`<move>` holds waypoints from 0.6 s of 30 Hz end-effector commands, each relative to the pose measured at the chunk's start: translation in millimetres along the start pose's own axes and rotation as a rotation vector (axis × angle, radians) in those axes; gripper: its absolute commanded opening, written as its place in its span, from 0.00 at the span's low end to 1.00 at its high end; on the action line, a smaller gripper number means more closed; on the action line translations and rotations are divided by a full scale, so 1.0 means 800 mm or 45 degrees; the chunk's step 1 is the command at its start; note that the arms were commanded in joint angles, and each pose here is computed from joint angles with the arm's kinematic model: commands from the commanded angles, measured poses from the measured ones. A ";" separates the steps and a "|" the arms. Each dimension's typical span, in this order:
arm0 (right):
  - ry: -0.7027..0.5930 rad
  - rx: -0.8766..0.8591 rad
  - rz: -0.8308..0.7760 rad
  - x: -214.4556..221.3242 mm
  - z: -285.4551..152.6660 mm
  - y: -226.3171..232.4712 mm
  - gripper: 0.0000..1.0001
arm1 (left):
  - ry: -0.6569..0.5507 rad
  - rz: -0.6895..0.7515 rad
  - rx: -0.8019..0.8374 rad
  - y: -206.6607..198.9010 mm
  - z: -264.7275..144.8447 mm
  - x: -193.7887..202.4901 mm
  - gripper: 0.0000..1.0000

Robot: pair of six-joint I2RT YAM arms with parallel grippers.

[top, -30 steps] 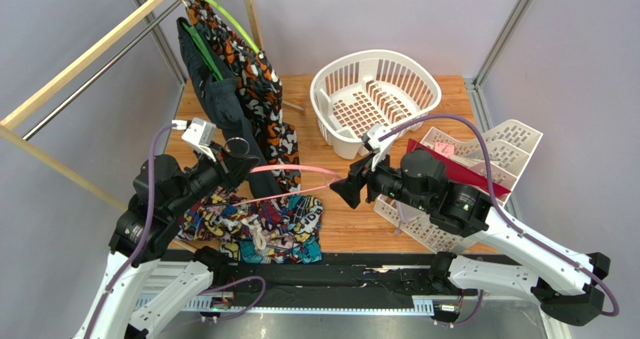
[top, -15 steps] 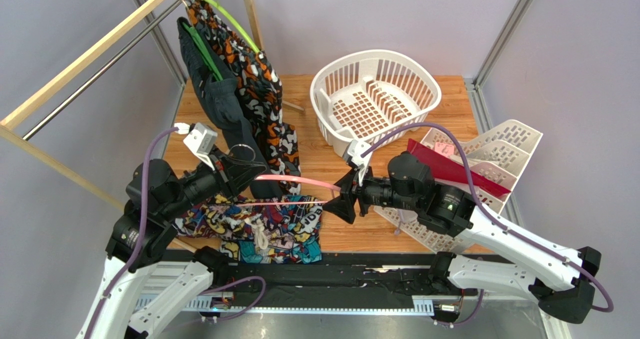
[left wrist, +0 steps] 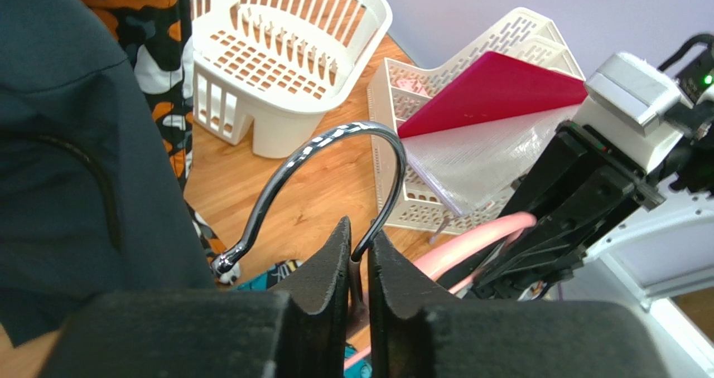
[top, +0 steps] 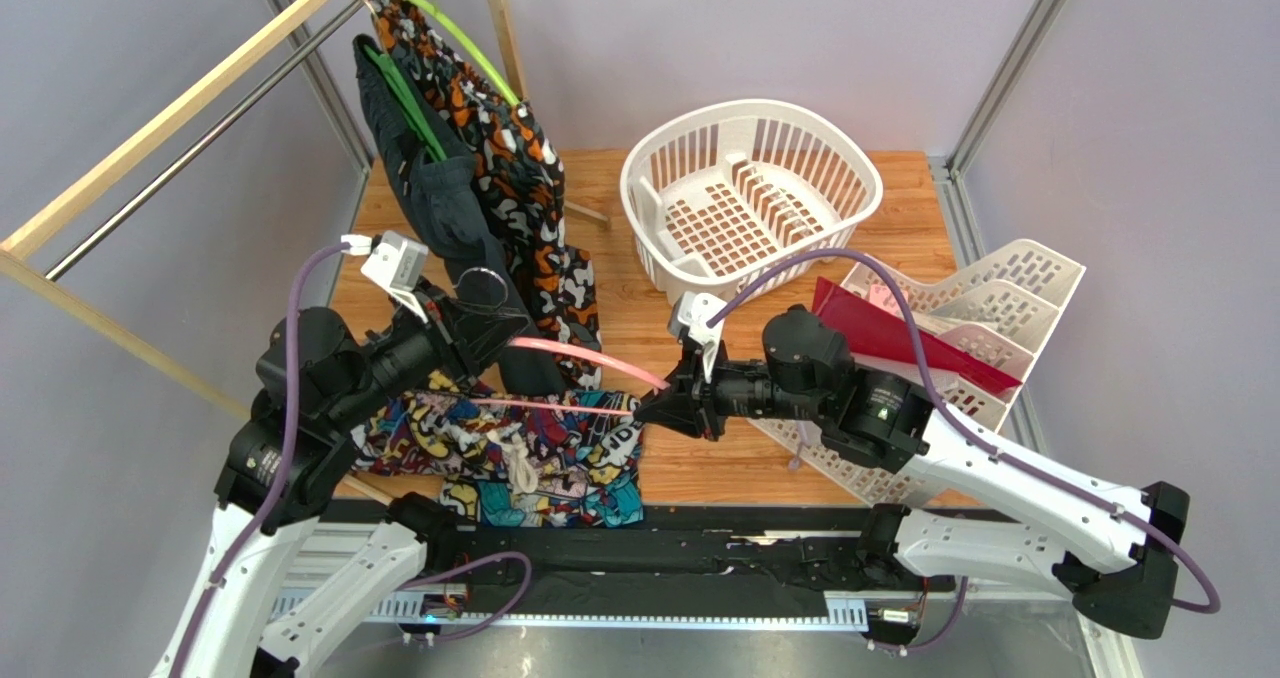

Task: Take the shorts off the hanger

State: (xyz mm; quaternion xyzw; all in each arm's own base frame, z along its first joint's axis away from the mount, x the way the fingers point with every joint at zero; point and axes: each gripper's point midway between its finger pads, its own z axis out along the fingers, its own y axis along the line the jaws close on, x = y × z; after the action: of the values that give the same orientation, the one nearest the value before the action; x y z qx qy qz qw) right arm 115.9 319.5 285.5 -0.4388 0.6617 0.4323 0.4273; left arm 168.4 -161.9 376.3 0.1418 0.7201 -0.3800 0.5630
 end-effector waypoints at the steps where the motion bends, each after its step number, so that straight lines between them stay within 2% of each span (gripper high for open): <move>1: -0.153 0.180 0.037 -0.041 0.000 -0.032 0.00 | -0.091 -0.066 -0.007 -0.015 -0.014 -0.034 0.36; 4: -0.181 0.176 0.034 -0.043 -0.003 -0.031 0.00 | -0.117 -0.069 -0.024 -0.016 -0.023 -0.040 0.56; 5: -0.190 0.173 0.031 -0.043 -0.004 -0.030 0.00 | -0.125 -0.072 -0.033 -0.017 -0.029 -0.040 0.66; 7: -0.208 0.153 0.019 -0.046 -0.008 -0.025 0.00 | -0.151 -0.067 -0.055 -0.015 -0.038 -0.044 0.71; 9: -0.220 0.149 0.015 -0.048 -0.011 -0.024 0.00 | -0.186 -0.071 -0.108 -0.010 -0.053 -0.045 0.72; 11: -0.239 0.144 0.013 -0.053 -0.015 -0.021 0.00 | -0.185 -0.108 -0.182 0.000 -0.068 -0.036 0.66; 14: -0.256 0.137 0.018 -0.056 -0.018 -0.018 0.00 | -0.186 -0.200 -0.372 0.030 -0.093 -0.015 0.60; 15: -0.266 0.127 0.018 -0.059 -0.019 -0.016 0.00 | -0.218 -0.226 -0.502 0.052 -0.103 -0.012 0.57; 18: -0.293 0.103 0.025 -0.063 -0.022 -0.011 0.00 | -0.208 -0.261 -0.623 0.074 -0.120 0.013 0.57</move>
State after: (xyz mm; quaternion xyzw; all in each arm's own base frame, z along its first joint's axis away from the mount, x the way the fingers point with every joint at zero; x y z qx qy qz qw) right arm 133.7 307.8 281.0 -0.3881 0.6913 0.4099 0.4510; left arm 135.3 -92.2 390.7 -0.0135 0.7179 -0.3285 0.6137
